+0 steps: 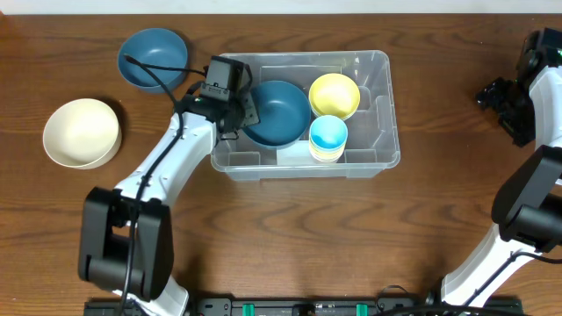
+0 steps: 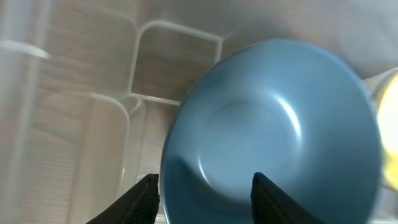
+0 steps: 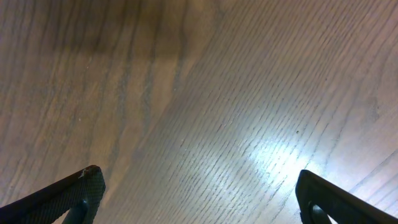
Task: Pack container
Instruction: 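Lower the blue bowl into the container and open the left gripper, then move the left gripper back toward the cream bowl on the left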
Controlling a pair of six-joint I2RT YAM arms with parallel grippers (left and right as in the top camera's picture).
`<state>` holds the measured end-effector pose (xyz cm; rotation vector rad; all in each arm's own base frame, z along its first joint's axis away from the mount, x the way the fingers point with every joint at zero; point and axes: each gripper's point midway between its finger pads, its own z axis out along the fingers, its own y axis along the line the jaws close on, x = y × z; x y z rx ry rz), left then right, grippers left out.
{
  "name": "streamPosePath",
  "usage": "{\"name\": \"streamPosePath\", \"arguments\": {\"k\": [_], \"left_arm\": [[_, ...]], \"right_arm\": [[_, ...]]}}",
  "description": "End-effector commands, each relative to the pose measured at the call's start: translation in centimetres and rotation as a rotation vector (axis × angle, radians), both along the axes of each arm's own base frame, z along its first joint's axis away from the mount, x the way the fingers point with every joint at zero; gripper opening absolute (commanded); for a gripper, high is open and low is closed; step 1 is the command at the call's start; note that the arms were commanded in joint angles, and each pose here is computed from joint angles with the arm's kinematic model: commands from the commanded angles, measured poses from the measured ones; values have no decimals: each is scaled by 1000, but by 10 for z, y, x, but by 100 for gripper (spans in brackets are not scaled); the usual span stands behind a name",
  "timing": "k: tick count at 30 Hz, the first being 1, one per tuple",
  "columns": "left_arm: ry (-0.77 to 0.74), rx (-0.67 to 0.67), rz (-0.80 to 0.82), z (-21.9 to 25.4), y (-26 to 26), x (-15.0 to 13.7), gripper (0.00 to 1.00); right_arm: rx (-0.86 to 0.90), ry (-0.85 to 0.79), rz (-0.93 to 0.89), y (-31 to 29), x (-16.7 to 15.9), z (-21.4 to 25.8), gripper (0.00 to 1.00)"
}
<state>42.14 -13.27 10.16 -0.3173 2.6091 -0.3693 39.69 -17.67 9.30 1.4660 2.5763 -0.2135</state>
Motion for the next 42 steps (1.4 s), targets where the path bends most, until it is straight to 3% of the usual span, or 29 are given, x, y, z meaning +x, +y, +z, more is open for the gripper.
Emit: {"name": "streamPosePath", "arguments": {"k": [1, 9, 14, 22, 29, 30, 33, 42], "left_arm": [[-103, -64, -10, 50, -7, 5, 49], [-201, -110, -23, 104, -4, -10, 49], [-235, -46, 89, 126, 39, -20, 53], [-135, 99, 565, 116, 169, -49, 54], [-71, 73, 917, 94, 258, -65, 55], [-73, 75, 942, 89, 269, -62, 59], [-85, 118, 916, 78, 289, -48, 67], [-94, 319, 643, 24, 315, 7, 77]], "right_arm": [[-7, -6, -15, -2, -1, 3, 99], [-7, -6, -15, -2, -1, 3, 99], [-7, -5, -15, -2, -1, 3, 99], [-7, -6, -15, -2, -1, 3, 99], [-7, -6, -15, -2, 0, 3, 99], [-7, -6, -15, -2, -1, 3, 99], [-7, -6, -15, -2, -1, 3, 99], [-7, -6, -15, -2, -1, 3, 99]]}}
